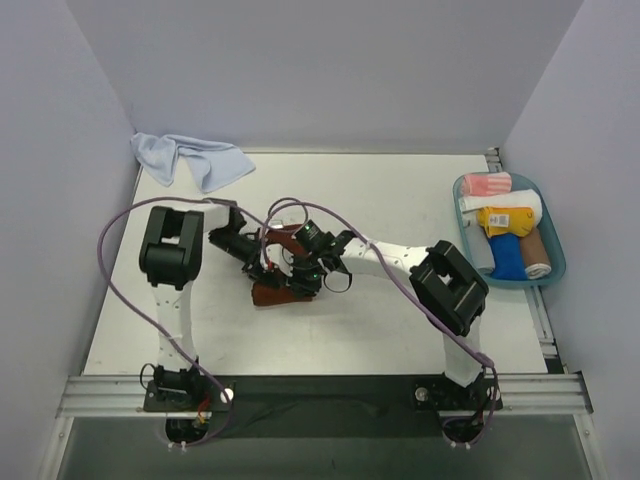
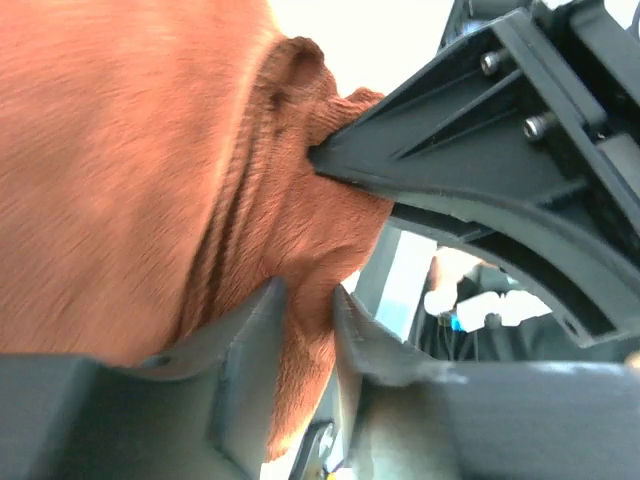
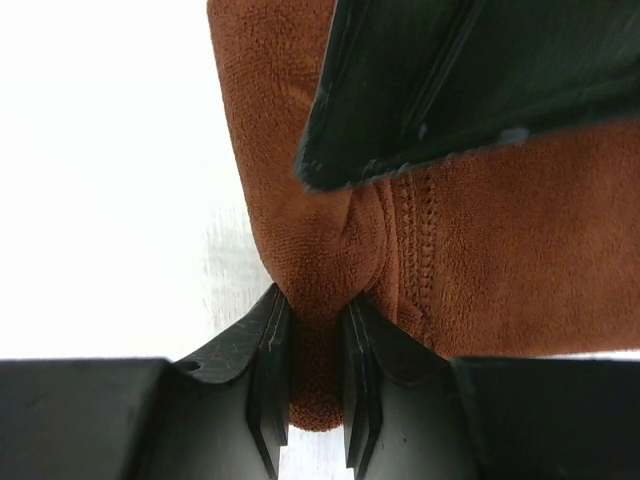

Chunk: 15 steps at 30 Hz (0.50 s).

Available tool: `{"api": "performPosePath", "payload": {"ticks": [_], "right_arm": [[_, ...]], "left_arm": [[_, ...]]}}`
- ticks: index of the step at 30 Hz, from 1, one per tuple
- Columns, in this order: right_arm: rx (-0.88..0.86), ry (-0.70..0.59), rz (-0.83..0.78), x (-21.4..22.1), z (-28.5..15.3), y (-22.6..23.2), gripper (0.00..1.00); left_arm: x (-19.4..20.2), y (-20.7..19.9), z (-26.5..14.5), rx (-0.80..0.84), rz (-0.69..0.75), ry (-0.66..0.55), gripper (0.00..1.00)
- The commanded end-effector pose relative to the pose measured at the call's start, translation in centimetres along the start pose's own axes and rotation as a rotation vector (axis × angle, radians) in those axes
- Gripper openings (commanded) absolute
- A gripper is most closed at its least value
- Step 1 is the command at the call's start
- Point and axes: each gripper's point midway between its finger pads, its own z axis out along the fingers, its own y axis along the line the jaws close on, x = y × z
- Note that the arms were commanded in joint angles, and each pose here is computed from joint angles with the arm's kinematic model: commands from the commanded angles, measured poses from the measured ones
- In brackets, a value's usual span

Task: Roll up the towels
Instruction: Roll the towel

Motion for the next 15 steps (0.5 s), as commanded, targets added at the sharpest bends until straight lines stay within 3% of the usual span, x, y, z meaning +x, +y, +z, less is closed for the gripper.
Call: {"api": "performPosePath", "payload": {"ticks": [1, 4, 8, 10, 12, 15], "right_arm": [[-0.219, 0.148, 0.106, 5.7, 1.9, 4.5, 0.0], [-0.272, 0.139, 0.147, 5.6, 2.1, 4.7, 0.0], [-0.363, 0.138, 0.236, 5.5, 1.8, 5.1, 0.0], [-0.381, 0.118, 0.287, 5.4, 1.8, 4.8, 0.0], [-0.412, 0.1, 0.327, 5.2, 1.9, 5.0, 0.0], [-0.443, 0.09, 0.368, 5.2, 2.2, 5.0, 0.0]], "left_arm": [[-1.9, 5.2, -3.9, -0.251, 0.093, -0.142, 0.4], [-2.8, 3.7, -6.5, -0.236, 0.149, -0.258, 0.52], [-3.3, 1.0, -10.8, -0.3, 0.268, -0.4, 0.56], [-3.0, 1.7, -12.2, -0.398, 0.278, -0.443, 0.56], [-3.8, 0.0, -14.7, -0.509, 0.393, -0.546, 0.57], [-2.5, -2.0, -15.3, -0.627, 0.579, -0.596, 0.61]]}}
